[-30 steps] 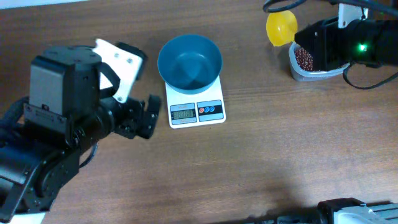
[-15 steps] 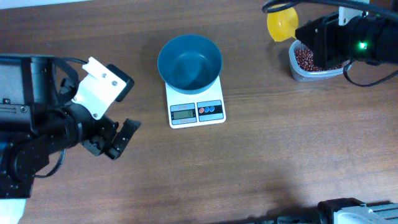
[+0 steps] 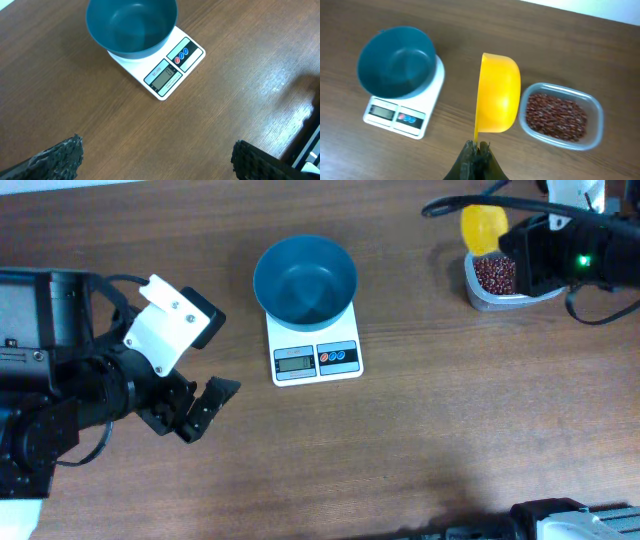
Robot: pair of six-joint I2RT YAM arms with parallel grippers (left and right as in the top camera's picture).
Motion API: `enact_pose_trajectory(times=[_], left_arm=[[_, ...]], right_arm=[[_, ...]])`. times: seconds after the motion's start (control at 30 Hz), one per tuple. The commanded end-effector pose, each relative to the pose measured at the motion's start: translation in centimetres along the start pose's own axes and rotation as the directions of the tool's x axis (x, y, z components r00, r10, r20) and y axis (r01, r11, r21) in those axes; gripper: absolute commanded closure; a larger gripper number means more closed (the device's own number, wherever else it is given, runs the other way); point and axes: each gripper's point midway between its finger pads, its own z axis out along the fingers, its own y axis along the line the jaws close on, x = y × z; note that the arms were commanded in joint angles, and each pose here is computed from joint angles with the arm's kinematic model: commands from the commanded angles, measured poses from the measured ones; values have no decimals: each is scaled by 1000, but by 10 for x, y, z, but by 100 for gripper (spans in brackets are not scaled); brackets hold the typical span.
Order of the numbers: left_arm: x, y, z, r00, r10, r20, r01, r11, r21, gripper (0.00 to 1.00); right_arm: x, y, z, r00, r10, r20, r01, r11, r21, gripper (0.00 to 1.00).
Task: Scoop item into bowl and weigh 50g on scale
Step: 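Retract the left gripper back beside the scale, then lower the scoop into the red beans with the right gripper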
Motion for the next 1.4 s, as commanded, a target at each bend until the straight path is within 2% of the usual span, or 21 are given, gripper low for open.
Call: enact_pose_trajectory(times=[0.0,0.2,0.3,0.37,0.47,0.57,0.67,0.83,1.17,1.37], left_arm=[[-1,-1,0,1000,13,7,-13,1000,12,1],[-1,-1,0,1000,13,7,-13,1000,12,1],[-1,-1,0,1000,13,7,-13,1000,12,1],[-1,-1,0,1000,13,7,-13,1000,12,1],[-1,-1,0,1000,13,7,-13,1000,12,1],[-1,-1,0,1000,13,7,-13,1000,12,1],[-1,-1,0,1000,13,7,-13,1000,12,1],[-1,-1,0,1000,13,7,-13,1000,12,1],[-1,-1,0,1000,13,7,-13,1000,12,1],[-1,-1,0,1000,13,7,-13,1000,12,1]], right_arm=[[3,-9,5,991,-129,-42,131,990,42,96],[30,-46,67,959,-92,-267,134,981,141,96],[34,-76,86,940,-79,-332,174,948,267,96],[50,-84,104,900,-96,-425,223,939,260,96],[59,-91,118,880,-87,-467,235,935,267,96],[69,-116,117,841,-57,-538,296,881,369,96],[82,-132,126,825,-14,-565,274,884,379,96],[82,-163,126,854,56,-518,216,867,450,96],[84,-170,149,855,54,-515,217,865,452,96],[101,-179,158,814,72,-576,258,844,469,96]])
